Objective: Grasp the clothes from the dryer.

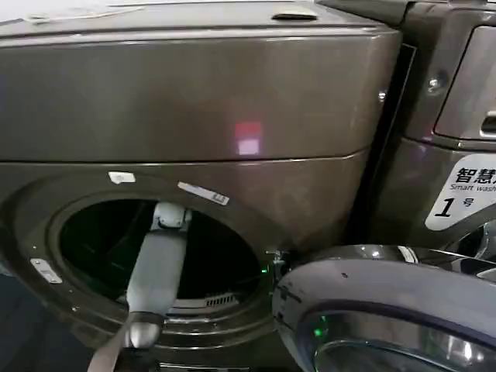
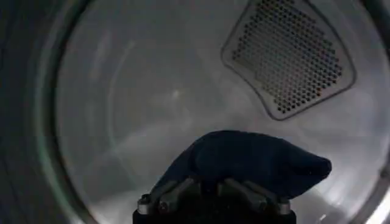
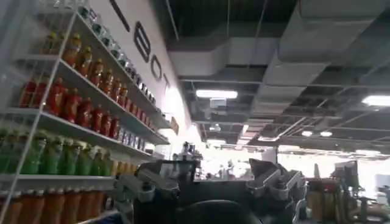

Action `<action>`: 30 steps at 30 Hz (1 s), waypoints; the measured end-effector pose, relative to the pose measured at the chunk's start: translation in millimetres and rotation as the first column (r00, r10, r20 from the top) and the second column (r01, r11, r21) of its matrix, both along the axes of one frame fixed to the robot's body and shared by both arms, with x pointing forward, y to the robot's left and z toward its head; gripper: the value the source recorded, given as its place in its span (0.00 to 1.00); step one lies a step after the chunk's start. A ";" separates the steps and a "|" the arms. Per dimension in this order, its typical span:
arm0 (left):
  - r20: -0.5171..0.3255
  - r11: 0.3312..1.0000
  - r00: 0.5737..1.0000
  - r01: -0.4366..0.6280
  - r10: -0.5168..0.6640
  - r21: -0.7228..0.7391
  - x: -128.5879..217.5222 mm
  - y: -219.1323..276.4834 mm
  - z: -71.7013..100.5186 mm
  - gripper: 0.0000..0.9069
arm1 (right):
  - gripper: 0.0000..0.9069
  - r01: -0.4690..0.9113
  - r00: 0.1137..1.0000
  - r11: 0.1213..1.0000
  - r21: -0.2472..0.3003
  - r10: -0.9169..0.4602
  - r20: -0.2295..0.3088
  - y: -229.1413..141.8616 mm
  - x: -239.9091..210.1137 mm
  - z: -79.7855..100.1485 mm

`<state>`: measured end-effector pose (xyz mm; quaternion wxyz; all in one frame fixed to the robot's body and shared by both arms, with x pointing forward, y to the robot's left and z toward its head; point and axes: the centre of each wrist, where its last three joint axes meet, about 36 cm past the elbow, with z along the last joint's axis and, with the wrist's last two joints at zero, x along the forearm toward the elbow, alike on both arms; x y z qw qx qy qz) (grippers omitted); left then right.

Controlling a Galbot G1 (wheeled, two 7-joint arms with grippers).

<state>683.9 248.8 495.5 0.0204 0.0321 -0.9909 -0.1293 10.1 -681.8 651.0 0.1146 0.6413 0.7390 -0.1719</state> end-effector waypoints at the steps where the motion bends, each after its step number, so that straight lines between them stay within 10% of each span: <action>1: 0.002 1.000 1.000 -0.007 0.007 -0.007 -0.2 0.1 -0.1 0.00 | 1.00 0.005 1.000 1.000 0.000 -0.005 0.000 -0.5 -1.1 0.5; 30: 0.000 0.996 0.999 -0.037 0.037 -0.077 -3.4 -1.5 -1.1 0.00 | 1.00 0.068 0.997 0.997 0.036 -0.069 0.029 2.1 -11.3 10.2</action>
